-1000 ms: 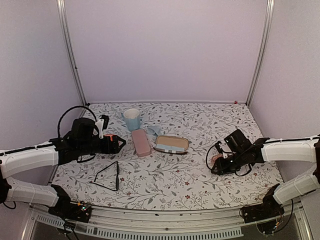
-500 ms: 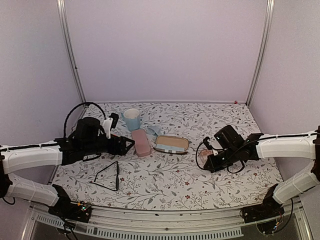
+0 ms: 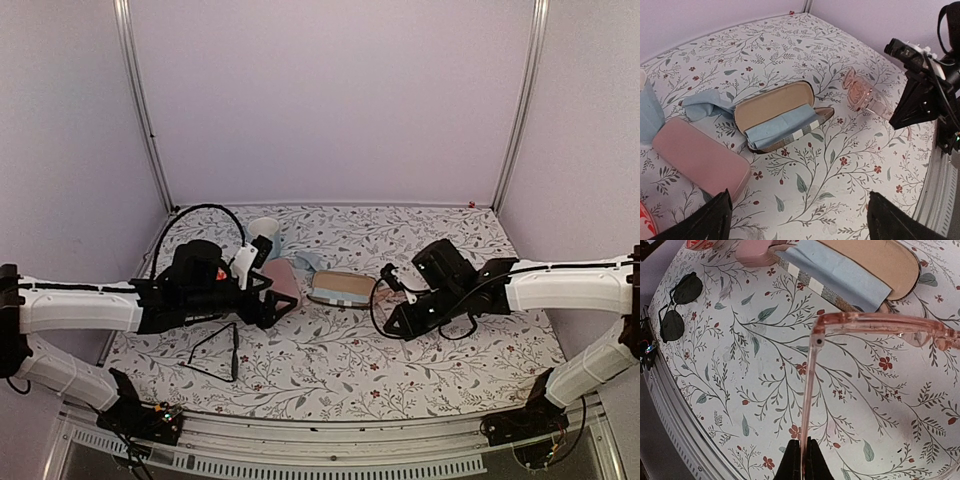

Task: Organize the sunglasses
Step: Place the sunglasses at the center of the board.

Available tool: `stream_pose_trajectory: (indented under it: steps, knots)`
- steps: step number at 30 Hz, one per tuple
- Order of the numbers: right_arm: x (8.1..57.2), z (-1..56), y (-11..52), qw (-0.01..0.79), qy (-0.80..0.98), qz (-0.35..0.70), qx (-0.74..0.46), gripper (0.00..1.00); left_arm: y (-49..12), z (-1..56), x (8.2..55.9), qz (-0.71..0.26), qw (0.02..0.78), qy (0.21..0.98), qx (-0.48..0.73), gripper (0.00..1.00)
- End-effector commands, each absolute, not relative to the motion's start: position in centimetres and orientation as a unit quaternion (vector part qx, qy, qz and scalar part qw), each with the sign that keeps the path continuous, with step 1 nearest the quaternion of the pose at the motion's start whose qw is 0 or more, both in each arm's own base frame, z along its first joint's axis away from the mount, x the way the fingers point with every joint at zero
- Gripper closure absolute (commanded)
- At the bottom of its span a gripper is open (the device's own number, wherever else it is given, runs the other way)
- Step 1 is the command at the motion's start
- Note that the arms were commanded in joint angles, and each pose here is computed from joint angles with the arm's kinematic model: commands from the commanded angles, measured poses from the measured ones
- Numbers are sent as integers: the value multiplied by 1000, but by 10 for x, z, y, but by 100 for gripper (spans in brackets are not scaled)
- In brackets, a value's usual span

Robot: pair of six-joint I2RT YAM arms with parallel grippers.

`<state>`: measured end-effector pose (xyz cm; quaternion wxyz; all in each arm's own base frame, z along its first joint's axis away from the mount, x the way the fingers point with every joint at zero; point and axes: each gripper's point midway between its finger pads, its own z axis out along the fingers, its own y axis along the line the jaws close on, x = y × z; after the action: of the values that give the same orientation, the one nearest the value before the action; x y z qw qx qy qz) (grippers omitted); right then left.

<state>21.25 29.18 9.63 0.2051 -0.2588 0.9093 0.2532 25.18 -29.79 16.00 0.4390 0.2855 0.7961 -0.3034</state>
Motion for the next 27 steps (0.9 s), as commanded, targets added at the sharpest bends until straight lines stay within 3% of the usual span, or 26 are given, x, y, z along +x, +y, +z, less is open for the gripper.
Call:
stream_pose_trajectory:
  steps: [1,27]
  knots:
    - [210,112,309,220,895,270,-280,100,-316,168,246,-317,450,769,323,5]
    - [156,159,363,248,812,343,-401,100,-373,174,195,-399,444,674,435,4]
